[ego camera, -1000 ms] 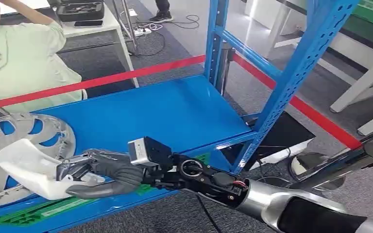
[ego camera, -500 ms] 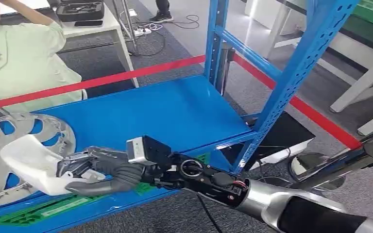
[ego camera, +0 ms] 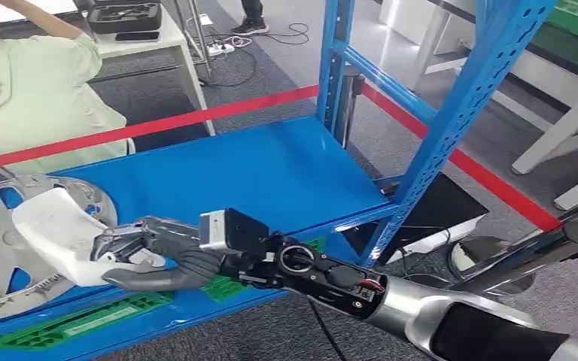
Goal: Take the parts from the cabinet and place them on the table.
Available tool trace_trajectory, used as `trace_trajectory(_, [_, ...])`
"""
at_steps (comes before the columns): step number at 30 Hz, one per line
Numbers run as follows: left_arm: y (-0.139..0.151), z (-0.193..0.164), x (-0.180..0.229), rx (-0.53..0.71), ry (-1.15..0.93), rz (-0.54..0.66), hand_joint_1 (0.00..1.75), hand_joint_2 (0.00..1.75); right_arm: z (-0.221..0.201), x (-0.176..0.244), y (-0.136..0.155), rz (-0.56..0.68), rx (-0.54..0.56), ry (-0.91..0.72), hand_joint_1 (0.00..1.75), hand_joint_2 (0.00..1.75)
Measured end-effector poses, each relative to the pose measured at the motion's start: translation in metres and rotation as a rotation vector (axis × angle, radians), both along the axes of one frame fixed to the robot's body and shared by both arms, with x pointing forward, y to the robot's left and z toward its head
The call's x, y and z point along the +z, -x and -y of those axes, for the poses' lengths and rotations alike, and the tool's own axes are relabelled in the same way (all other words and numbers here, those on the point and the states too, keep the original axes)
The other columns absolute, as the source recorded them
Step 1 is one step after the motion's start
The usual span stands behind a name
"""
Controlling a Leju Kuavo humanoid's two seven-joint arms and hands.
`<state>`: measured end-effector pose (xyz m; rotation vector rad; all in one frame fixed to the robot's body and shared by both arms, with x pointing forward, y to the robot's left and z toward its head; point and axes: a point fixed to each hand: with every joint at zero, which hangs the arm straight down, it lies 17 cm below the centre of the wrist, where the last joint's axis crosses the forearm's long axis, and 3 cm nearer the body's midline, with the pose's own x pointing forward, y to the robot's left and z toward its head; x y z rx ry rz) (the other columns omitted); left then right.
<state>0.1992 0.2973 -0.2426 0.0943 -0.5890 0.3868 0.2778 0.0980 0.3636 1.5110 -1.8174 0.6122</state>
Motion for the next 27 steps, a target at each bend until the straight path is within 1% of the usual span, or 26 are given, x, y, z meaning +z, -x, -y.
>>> trace_trajectory(9, [0.003, -0.002, -0.001, 0.0, 0.0, 0.0, 0.0, 1.75, 0.004, 0.009, 0.001, 0.007, 0.003, -0.028, 1.75, 1.75])
trace_trajectory(18, [0.006, -0.007, -0.001, 0.004, -0.007, 0.004, 0.0, 1.75, 0.006, 0.006, 0.0, -0.005, 0.0, -0.031, 1.75, 1.75])
trace_trajectory(27, [0.015, -0.009, -0.004, 0.014, -0.008, -0.006, 0.0, 1.75, 0.008, 0.009, 0.001, -0.005, 0.013, -0.044, 1.75, 1.75])
